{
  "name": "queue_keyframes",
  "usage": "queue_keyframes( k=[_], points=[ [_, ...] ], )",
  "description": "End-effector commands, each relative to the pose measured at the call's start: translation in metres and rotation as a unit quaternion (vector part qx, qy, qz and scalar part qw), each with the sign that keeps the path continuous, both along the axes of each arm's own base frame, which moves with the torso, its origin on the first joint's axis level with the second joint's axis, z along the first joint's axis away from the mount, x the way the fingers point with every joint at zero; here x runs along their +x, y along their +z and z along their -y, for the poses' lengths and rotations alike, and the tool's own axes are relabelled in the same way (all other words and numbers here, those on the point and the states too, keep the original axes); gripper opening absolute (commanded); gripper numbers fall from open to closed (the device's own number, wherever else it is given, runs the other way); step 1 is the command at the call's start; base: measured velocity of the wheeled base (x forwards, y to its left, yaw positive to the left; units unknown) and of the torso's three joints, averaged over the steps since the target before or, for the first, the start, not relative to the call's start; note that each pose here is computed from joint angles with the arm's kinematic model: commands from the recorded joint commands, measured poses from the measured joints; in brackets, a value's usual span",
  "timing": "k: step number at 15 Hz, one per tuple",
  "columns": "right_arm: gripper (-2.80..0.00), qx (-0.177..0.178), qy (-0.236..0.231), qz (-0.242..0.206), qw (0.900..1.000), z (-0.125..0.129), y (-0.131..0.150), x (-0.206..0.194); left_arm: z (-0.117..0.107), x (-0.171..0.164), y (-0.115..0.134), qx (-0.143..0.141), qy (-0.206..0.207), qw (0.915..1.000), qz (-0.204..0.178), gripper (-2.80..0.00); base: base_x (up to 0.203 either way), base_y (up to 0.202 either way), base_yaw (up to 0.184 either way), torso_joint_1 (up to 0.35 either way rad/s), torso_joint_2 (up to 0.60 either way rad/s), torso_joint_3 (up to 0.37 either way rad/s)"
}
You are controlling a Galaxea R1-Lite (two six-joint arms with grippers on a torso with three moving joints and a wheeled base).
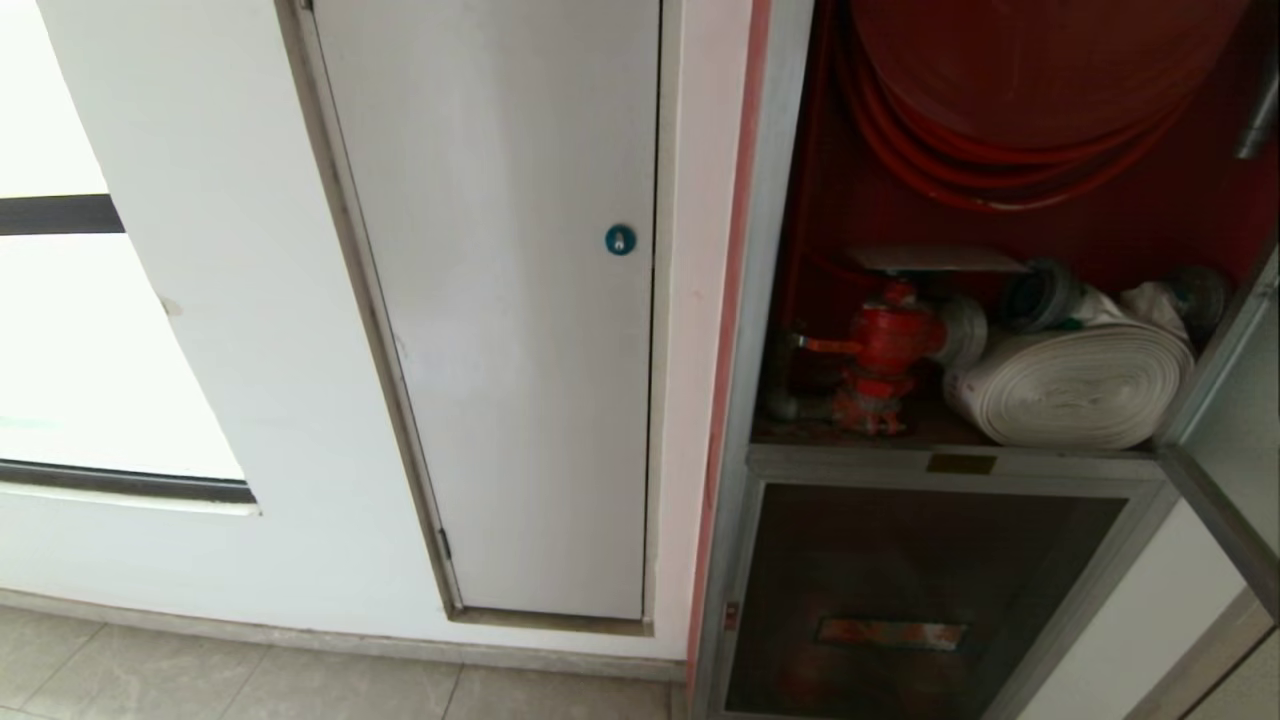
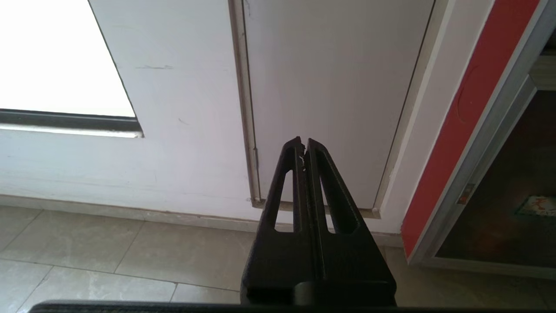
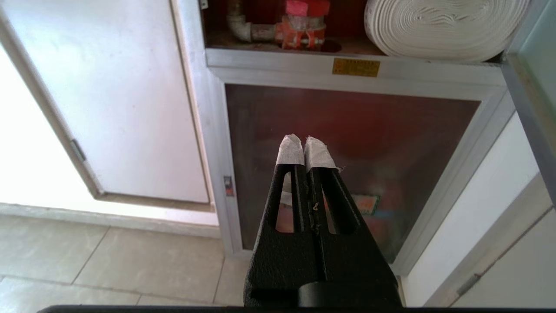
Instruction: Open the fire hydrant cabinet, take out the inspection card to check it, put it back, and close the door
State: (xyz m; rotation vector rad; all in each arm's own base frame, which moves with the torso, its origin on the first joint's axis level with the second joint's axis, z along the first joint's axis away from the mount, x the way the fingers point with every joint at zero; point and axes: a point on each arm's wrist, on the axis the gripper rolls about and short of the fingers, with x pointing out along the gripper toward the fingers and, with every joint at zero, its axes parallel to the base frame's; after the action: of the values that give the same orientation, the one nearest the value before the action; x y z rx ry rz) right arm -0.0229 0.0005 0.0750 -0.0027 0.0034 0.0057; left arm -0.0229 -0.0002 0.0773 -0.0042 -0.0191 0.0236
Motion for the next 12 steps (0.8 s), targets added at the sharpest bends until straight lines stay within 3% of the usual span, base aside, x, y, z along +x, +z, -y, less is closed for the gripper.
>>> queue_keyframes(
  k=[1, 12],
  points=[
    [-2.80, 0.000, 0.000, 0.000, 1.000, 0.0000, -0.0001, -0.0001, 0.0000, 0.0006, -0.0016, 0.000, 0.000, 1.0000, -0.003, -2.80, 0.193, 0.000, 0.001, 0.012, 0.01, 0.002],
    [-2.80, 0.000, 0.000, 0.000, 1.000, 0.0000, -0.0001, -0.0001, 0.0000, 0.0006, -0.0016, 0.000, 0.000, 1.0000, -0.003, -2.80, 0.196, 0.000, 0.000, 0.003, 0.00, 0.003]
  ],
)
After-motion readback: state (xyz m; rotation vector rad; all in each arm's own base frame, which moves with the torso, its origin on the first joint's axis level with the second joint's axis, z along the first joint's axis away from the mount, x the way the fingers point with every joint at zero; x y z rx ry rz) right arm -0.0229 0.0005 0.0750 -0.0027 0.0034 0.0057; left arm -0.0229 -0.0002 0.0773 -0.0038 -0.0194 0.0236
